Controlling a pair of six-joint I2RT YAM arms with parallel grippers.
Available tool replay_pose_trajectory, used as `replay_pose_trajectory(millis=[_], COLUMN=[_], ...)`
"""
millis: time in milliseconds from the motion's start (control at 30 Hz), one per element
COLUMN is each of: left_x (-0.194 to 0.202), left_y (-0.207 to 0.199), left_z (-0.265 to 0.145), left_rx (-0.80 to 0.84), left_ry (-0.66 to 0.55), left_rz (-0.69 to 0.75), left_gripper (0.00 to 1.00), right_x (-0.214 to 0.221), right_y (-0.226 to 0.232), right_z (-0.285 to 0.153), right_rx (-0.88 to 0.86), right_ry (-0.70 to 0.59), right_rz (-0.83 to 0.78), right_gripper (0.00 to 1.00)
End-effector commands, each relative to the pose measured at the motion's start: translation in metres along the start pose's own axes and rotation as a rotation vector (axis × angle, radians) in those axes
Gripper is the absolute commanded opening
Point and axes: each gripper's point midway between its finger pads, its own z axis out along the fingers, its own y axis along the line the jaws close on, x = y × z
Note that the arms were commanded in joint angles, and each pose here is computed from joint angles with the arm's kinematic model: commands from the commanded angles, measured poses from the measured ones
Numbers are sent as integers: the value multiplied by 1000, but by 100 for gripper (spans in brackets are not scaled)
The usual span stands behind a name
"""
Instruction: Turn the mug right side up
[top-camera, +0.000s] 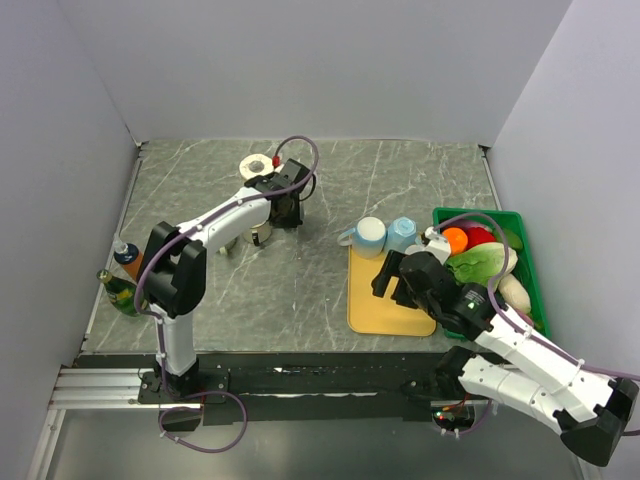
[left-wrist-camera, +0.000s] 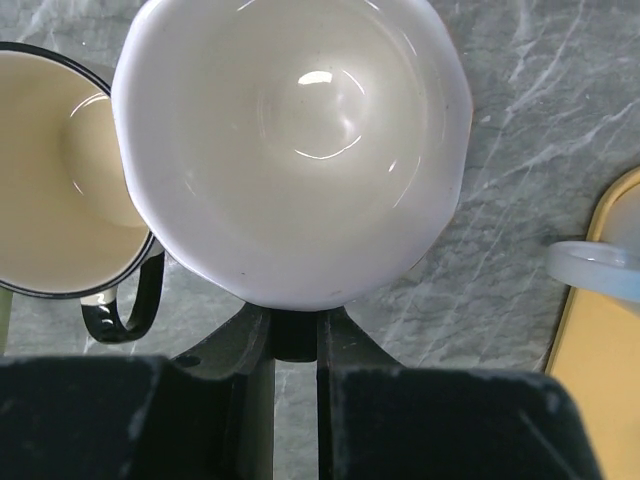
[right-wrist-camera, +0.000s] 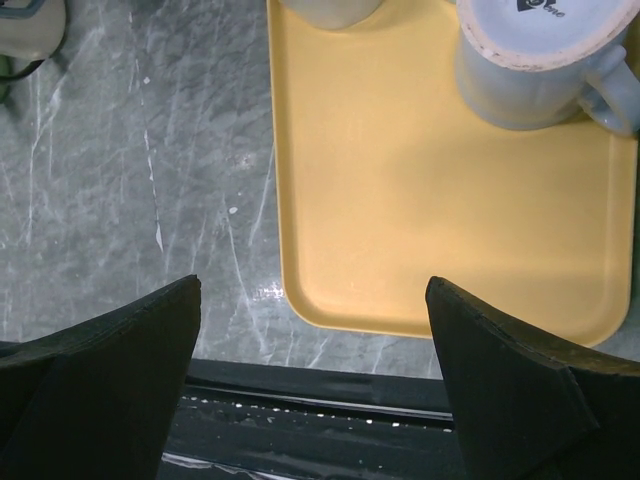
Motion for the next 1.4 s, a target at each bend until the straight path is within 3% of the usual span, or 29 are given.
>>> replay_pose_trajectory(millis=[0, 267, 367, 500, 800, 1033, 1200, 1367], left_x=[-20, -12, -10, -20, -35, -33, -18, -1], left_y=[-6, -5, -4, -8, -16, -28, -27, -10], left_z=[-6, 3, 5, -5, -40, -97, -139, -156], left_rx=[62, 76, 70, 96, 178, 307, 437, 476], left_ry=[-16, 53, 66, 30, -65, -173, -257, -333], left_rz=[-23, 0, 10, 1, -5, 57, 148, 198], left_gripper=[1, 2, 15, 46, 77, 88, 98, 96], right_x=[-2, 1, 2, 3, 5, -6, -27, -40], right_y=[-3, -4, -5, -7, -4, 4, -2, -34], right_z=[0, 7, 9, 12, 14, 12, 12, 24], right_rx=[-8, -9, -2, 20, 44, 50, 135, 313], right_ry=[-18, 0, 11, 19, 61, 47, -7, -40], right_rz=[14, 27, 27, 35, 43, 64, -5, -122], right_gripper=[100, 100, 100, 100, 100, 100, 100, 100])
